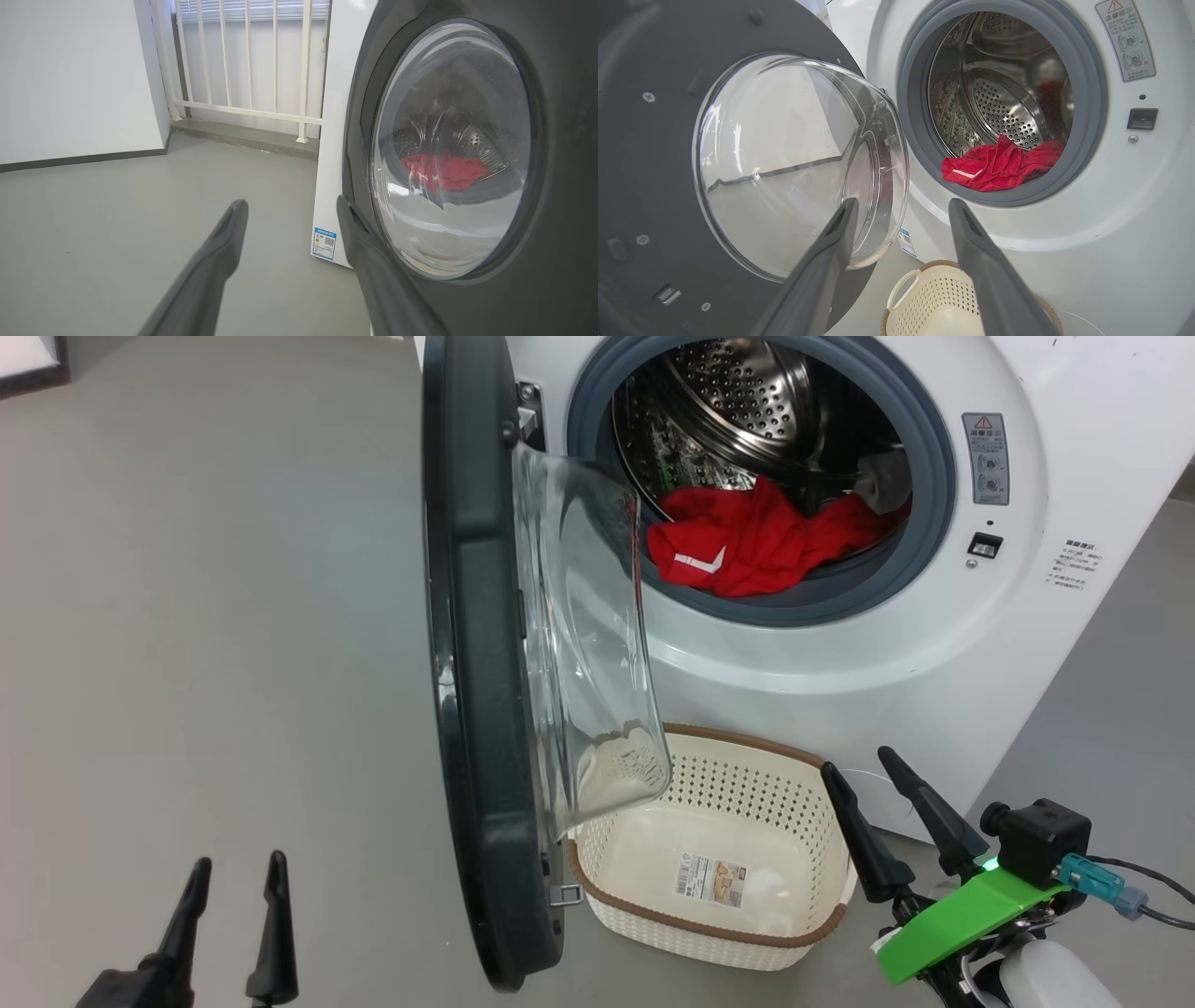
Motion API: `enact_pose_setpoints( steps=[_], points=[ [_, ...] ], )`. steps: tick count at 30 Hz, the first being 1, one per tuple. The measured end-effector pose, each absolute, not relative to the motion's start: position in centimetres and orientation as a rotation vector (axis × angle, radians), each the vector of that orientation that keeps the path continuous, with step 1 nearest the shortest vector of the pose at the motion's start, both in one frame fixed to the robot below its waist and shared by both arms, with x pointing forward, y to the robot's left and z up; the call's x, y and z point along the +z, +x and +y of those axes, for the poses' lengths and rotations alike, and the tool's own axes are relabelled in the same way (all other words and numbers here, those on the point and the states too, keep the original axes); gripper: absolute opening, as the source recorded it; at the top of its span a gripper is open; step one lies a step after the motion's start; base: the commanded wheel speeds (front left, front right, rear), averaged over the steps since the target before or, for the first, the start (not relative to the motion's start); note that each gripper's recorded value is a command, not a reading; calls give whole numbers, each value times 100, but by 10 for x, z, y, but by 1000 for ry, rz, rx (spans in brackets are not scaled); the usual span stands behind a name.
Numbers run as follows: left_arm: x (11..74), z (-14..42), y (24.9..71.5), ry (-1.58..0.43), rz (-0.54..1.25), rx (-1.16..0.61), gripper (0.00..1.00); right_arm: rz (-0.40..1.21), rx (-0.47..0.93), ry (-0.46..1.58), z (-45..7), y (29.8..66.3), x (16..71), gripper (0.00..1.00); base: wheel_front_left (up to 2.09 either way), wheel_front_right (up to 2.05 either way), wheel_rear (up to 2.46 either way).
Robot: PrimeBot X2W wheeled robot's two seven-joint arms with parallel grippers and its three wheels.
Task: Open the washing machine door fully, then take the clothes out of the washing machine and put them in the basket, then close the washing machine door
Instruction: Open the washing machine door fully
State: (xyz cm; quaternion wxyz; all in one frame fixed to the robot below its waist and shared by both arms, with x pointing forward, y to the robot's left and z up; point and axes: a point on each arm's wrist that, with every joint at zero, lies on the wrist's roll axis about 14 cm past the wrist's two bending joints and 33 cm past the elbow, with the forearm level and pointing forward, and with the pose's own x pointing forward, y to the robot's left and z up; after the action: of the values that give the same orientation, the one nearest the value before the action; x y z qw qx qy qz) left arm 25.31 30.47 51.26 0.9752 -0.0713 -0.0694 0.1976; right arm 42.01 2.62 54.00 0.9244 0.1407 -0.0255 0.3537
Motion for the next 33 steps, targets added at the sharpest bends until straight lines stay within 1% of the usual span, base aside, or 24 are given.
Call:
enact_pose_setpoints(
  steps=[1,2,3,11,18,26,33],
  points=[
    [513,305,253,-148,-141,399,67,-52,726,289,26,420,540,100,0,0,0],
    [513,305,253,-152,-144,401,35,-53,726,288,26,420,540,100,0,0,0],
    [513,305,253,-153,-145,401,0,-53,726,288,26,420,540,100,0,0,0],
    [538,304,254,-134,-222,387,0,-55,727,292,28,418,542,100,0,0,0],
    [582,296,254,-112,-359,347,0,-64,730,295,30,416,546,100,0,0,0],
    [645,262,251,-78,-547,230,0,-77,730,296,31,413,551,100,0,0,0],
    [674,226,252,-76,-611,114,0,-73,732,297,31,414,550,100,0,0,0]
  ],
)
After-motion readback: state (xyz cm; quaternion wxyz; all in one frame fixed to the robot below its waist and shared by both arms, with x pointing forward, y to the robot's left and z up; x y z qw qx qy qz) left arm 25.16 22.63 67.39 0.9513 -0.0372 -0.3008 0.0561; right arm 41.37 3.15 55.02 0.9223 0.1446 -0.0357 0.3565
